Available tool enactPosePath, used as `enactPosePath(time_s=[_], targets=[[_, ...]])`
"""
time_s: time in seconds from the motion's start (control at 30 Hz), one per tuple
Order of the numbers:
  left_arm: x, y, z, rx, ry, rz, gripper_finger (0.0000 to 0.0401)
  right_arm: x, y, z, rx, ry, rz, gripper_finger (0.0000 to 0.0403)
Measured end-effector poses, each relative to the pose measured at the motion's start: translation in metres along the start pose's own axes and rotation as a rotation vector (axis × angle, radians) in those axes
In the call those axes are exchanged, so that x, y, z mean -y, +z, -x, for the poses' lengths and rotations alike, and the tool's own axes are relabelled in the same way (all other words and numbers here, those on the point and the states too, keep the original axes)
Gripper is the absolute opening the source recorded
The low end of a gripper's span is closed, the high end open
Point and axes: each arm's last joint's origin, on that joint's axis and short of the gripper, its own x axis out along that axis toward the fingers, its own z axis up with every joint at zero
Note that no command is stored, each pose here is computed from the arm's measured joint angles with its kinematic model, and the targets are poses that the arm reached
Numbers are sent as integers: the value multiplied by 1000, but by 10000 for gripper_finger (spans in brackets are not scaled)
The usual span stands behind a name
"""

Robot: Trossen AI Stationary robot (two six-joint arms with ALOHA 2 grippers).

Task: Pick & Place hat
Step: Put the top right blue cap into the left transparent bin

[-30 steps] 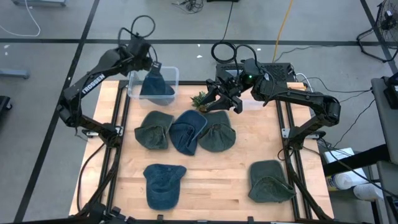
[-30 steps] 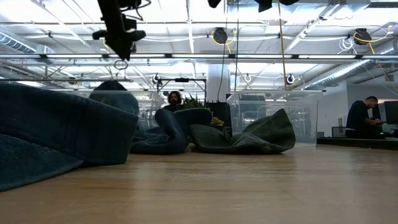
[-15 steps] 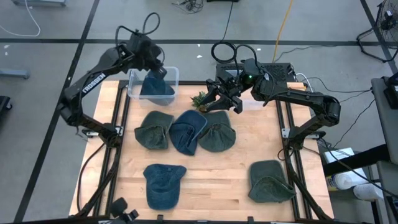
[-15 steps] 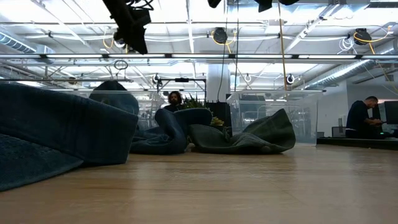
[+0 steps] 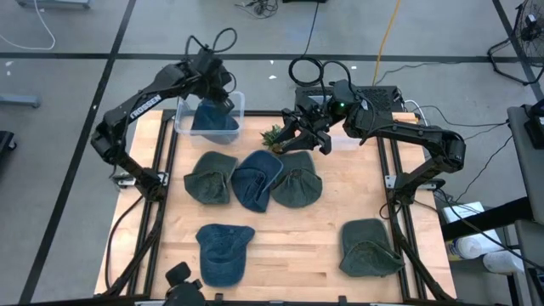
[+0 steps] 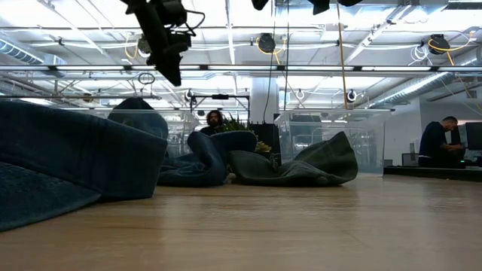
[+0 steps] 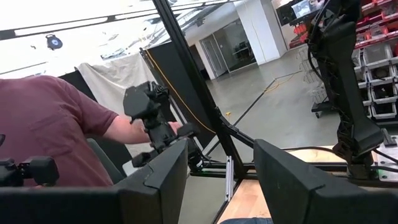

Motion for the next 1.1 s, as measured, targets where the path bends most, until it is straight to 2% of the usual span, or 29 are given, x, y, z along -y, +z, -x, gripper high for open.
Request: enactPosePath(time_s=[0.4, 0.57, 0.77, 0.93, 1.1], targets=[[5, -12, -45, -252, -39, 60, 97, -3, -2, -5, -7, 18, 29, 171], [1, -18, -66, -369, 73, 108, 97, -3, -2, -5, -7, 18, 23, 171], [-8, -24, -75, -431, 234, 226, 97, -4, -3, -7, -11, 22, -3, 171], [-10, -35, -82, -485, 249, 299, 97, -7, -5, -11, -17, 36, -4, 171], [-1, -61, -102, -574, 213, 322, 97, -7, -4, -10, -15, 33, -5, 171]])
